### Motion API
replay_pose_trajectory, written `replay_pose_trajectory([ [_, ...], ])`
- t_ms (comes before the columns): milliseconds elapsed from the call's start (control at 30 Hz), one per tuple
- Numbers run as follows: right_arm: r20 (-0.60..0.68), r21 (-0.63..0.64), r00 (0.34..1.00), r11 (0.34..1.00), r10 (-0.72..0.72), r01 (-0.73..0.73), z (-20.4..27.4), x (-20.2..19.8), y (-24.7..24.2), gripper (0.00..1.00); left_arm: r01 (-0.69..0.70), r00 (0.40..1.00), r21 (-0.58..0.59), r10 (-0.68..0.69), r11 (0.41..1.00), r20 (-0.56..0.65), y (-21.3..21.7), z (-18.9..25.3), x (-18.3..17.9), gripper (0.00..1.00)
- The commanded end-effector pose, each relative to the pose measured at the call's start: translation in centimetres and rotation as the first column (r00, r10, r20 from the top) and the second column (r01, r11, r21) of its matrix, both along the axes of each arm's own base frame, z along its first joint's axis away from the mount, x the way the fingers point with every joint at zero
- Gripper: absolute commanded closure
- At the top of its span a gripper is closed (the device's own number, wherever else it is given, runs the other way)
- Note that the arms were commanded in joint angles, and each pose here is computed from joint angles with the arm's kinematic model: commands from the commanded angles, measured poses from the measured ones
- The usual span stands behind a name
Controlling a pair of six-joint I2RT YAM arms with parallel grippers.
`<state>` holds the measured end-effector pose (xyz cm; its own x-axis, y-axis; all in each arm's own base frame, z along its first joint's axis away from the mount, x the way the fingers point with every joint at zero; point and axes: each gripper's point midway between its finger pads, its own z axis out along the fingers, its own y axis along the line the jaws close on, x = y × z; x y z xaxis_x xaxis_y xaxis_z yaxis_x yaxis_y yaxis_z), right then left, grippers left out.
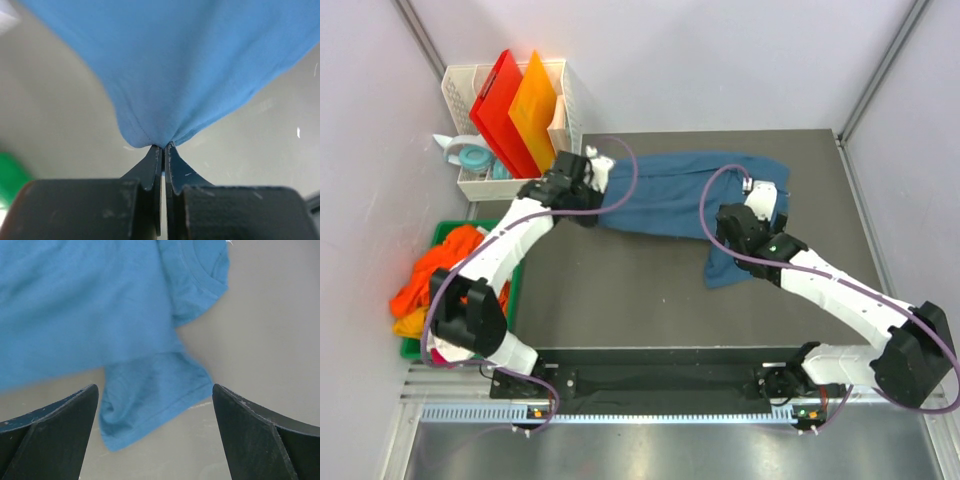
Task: Fold and stack the t-shirts
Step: Flatten out the tshirt
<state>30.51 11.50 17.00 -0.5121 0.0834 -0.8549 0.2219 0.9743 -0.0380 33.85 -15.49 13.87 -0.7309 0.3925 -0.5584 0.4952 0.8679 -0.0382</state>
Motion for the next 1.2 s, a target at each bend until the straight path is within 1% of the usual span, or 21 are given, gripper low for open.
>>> replay_pose_trajectory([
  [0,0.002,0.012,1.000,1.000,-0.015,0.015,-0.5,-0.3,-0.6,0.05,-0.077,0.992,-0.002,0.077,0.997,0.102,3.6,4.7,2.2,1.00],
  [67,-0.011,0.014,1.000,1.000,-0.018,0.019,-1.0,-0.4,-0.7,0.05,-0.111,0.987,0.002,0.110,0.994,0.118,4.6,5.3,2.9,1.00],
  [267,-0.031,0.046,0.999,0.998,-0.041,0.042,-2.0,-0.7,-1.1,0.05,-0.262,0.951,0.008,0.256,0.965,0.173,9.5,6.9,5.0,1.00],
  [333,-0.028,0.055,0.999,0.997,-0.044,0.045,-2.0,-0.6,-1.2,0.06,-0.318,0.932,0.011,0.310,0.948,0.189,11.4,7.2,5.6,1.00],
  [400,-0.029,0.064,0.998,0.997,-0.049,0.051,-2.2,-0.7,-1.3,0.06,-0.403,0.893,0.015,0.390,0.915,0.223,13.8,8.0,6.4,1.00],
  [500,-0.039,0.083,0.999,0.996,-0.032,0.035,-2.8,-0.6,-0.8,0.06,-0.471,0.851,-0.026,0.463,0.881,0.248,15.7,9.3,7.1,1.00],
  [633,-0.111,0.156,0.992,0.987,0.061,-0.043,-5.7,-0.7,1.8,0.11,-0.463,0.837,-0.078,0.464,0.883,0.290,15.5,10.9,8.0,1.00],
  [667,-0.144,0.155,0.986,0.986,0.086,-0.063,-6.9,-1.0,2.6,0.12,-0.459,0.836,-0.084,0.462,0.885,0.296,15.4,11.1,8.2,1.00],
  [733,-0.162,0.171,0.978,0.979,0.135,-0.107,-7.8,-1.3,4.2,0.12,-0.456,0.835,-0.088,0.460,0.886,0.302,15.3,11.7,8.4,1.00],
  [867,-0.213,0.159,0.943,0.961,0.256,-0.225,-9.8,-2.8,8.1,0.12,-0.454,0.840,-0.075,0.454,0.888,0.298,15.4,11.5,8.5,1.00],
  [967,-0.211,0.165,0.922,0.942,0.324,-0.293,-9.8,-3.6,10.7,0.13,-0.453,0.842,-0.070,0.452,0.889,0.295,15.5,11.2,8.3,1.00],
  [1100,-0.180,0.189,0.914,0.925,0.363,-0.330,-9.0,-4.1,12.5,0.13,-0.447,0.846,-0.064,0.445,0.892,0.292,15.4,10.8,8.1,1.00],
  [1167,-0.187,0.202,0.907,0.918,0.377,-0.340,-9.3,-4.5,13.1,0.13,-0.448,0.847,-0.062,0.445,0.892,0.291,15.5,10.7,8.0,1.00],
])
